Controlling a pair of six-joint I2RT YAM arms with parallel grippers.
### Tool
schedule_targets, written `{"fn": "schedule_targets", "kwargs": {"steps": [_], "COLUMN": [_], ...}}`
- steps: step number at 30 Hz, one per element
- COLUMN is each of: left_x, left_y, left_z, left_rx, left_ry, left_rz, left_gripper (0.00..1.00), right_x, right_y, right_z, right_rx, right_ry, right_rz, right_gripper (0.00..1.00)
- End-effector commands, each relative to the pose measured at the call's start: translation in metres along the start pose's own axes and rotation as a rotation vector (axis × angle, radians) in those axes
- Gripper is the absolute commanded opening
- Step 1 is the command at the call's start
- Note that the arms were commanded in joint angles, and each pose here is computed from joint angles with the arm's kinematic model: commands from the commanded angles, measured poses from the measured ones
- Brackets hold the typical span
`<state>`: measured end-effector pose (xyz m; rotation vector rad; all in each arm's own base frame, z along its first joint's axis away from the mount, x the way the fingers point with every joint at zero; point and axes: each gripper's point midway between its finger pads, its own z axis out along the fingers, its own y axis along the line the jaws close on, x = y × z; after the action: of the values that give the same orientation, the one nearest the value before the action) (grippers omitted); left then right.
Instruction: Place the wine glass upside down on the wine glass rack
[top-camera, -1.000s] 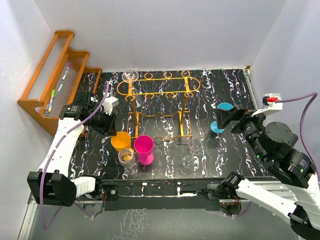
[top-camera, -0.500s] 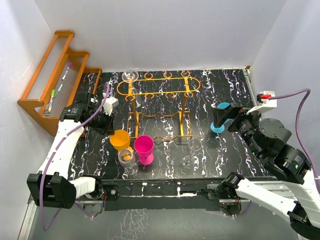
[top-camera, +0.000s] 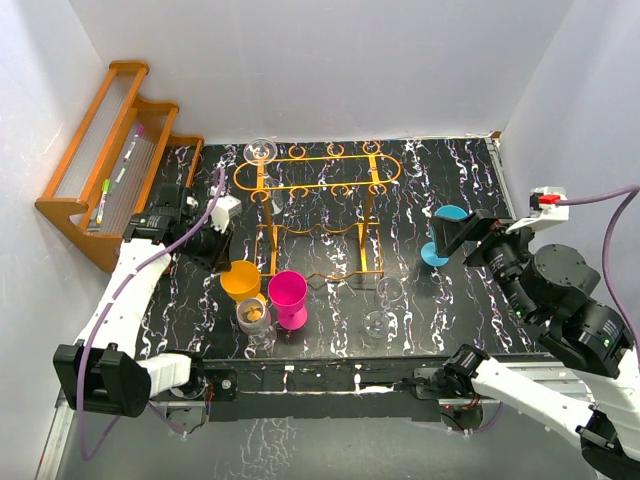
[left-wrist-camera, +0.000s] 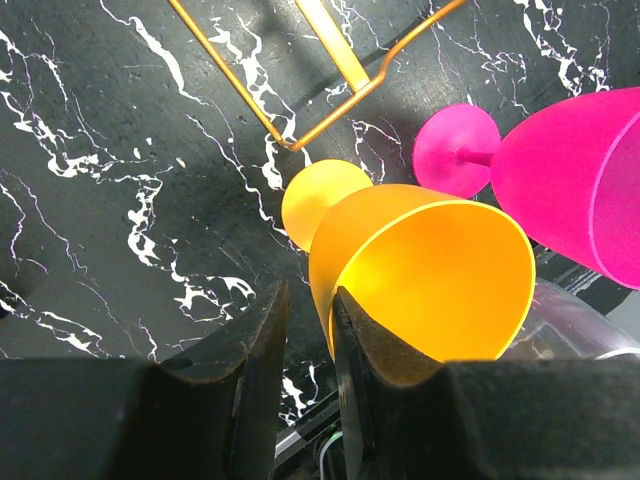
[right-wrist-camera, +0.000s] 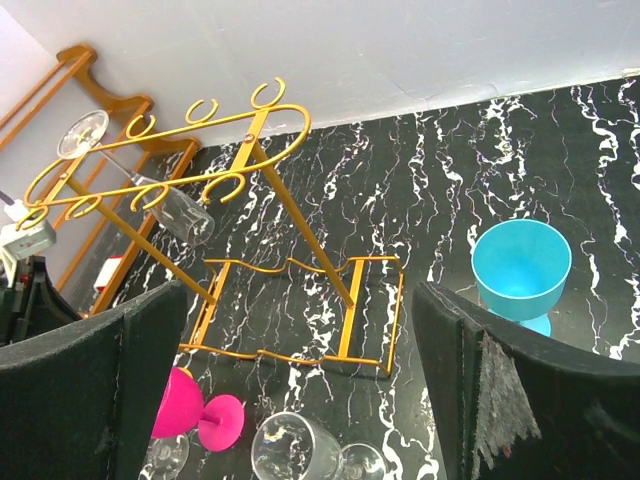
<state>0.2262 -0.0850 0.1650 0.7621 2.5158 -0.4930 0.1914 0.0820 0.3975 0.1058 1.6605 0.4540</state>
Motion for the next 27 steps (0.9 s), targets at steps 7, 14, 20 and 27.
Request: {"fn": "schedule_targets", "kwargs": {"steps": [7,14,20,27], "left_x": [0.003,0.003,-0.023,-0.076], "left_y": [0.000,-0.002,-0.004,0.018], "left_z": [0.007,0.007,-0.046,-0.152], "left_rx": [-0.028,-0.014,-0.104,-0.445], "left_ry": [0.023,0.030,-0.044,-0.222], "left_rz": [0.001,-0.001,0.098,0.250], "left_gripper": [0.13,0.00,0.00,0.00], "right_x": [-0.019,-0.021,-0.040,-0.057], "right_y": [-0.004,-0.005,0.006,0.028], "right_z": [-0.016,-0.016,-0.013,-0.002], "right_rx": [-0.011,-0.005,-0.025,-0.078], "right_ry": [-0.060,-0.065,-0.079,-0.104], "right_rz": [0.065,0.056,0.038,0.035], "right_gripper": [0.98,0.98,0.98,0.98]}}
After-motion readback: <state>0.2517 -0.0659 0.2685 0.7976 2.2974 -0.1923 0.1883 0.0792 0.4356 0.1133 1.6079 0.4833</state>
